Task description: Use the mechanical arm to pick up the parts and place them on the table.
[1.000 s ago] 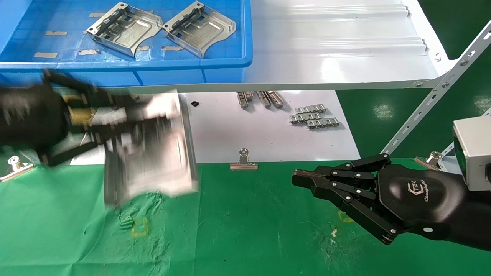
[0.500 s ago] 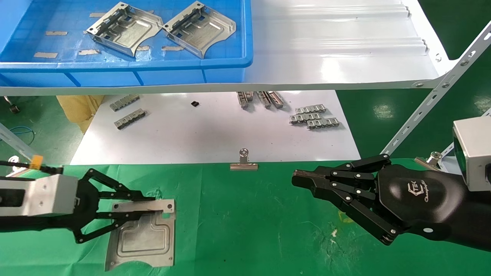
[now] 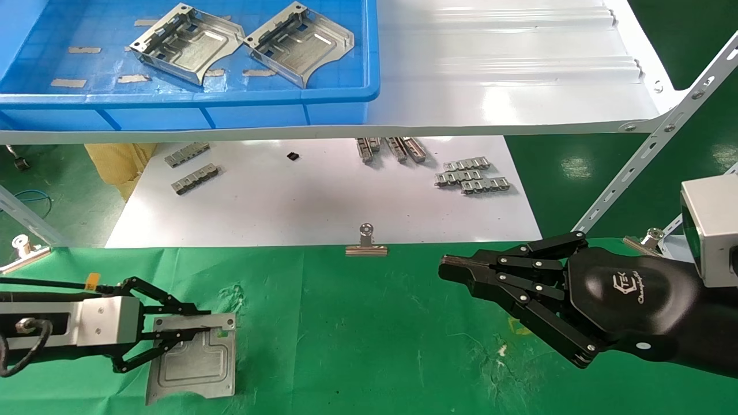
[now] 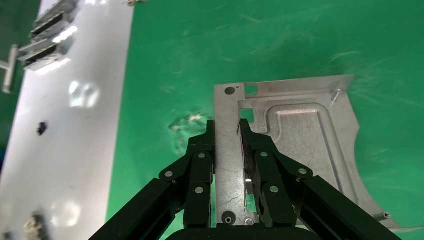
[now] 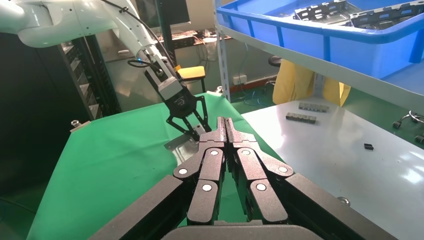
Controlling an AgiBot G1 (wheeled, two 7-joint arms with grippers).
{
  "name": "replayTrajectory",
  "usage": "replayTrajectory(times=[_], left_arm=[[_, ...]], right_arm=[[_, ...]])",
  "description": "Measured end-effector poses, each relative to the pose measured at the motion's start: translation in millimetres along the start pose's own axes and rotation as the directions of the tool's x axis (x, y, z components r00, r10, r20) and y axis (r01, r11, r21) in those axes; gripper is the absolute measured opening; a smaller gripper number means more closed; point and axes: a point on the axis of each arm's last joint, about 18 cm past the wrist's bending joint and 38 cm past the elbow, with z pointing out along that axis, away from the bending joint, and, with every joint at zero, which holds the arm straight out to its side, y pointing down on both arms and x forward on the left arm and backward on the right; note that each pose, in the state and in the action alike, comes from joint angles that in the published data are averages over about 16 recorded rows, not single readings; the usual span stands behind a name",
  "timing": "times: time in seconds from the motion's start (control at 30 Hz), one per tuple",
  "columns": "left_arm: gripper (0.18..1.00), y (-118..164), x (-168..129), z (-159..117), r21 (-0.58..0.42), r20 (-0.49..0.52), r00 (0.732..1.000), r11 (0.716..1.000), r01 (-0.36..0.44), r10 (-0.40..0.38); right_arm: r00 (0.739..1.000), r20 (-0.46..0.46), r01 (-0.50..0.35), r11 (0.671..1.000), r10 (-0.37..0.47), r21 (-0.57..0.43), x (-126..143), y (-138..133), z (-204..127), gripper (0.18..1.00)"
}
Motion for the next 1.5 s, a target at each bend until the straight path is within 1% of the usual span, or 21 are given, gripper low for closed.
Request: replayTrajectory(times=[0.53, 0.93, 1.13, 1.23, 1.37, 1.5], left_arm=[[0.264, 16.1, 7.7, 20.1, -0.031, 0.013, 0.998, 0.998, -0.055, 0.055], [0.254, 19.4, 6.7, 21.8, -0.031, 0.018, 0.997, 0.997, -0.077, 0.078], [0.287, 15.9, 3.7, 17.7, -0.018, 0.028, 0.997, 0.997, -0.071, 0.072], [0.327, 10.3, 1.2, 13.8, 0.005, 0.037, 0.998, 0.998, -0.060, 0.059], [0.392, -3.3, -2.0, 7.5, 0.070, 0.045, 0.999, 0.997, -0.022, 0.019], [0.469, -20.3, -5.3, -1.1, 0.161, 0.042, 0.998, 0.986, 0.038, -0.046]], right_arm=[[1.000, 0.000, 0.000, 1.000, 0.000, 0.000, 0.0, 0.0, 0.0, 0.191], [1.000, 0.000, 0.000, 1.000, 0.000, 0.000, 0.0, 0.0, 0.0, 0.191], [1.000, 0.000, 0.000, 1.000, 0.000, 0.000, 0.0, 0.0, 0.0, 0.191], [1.000, 0.000, 0.000, 1.000, 0.000, 0.000, 0.0, 0.0, 0.0, 0.191], [1.000, 0.000, 0.000, 1.000, 0.000, 0.000, 0.0, 0.0, 0.0, 0.191], [1.000, 0.000, 0.000, 1.000, 0.000, 0.000, 0.0, 0.0, 0.0, 0.191]])
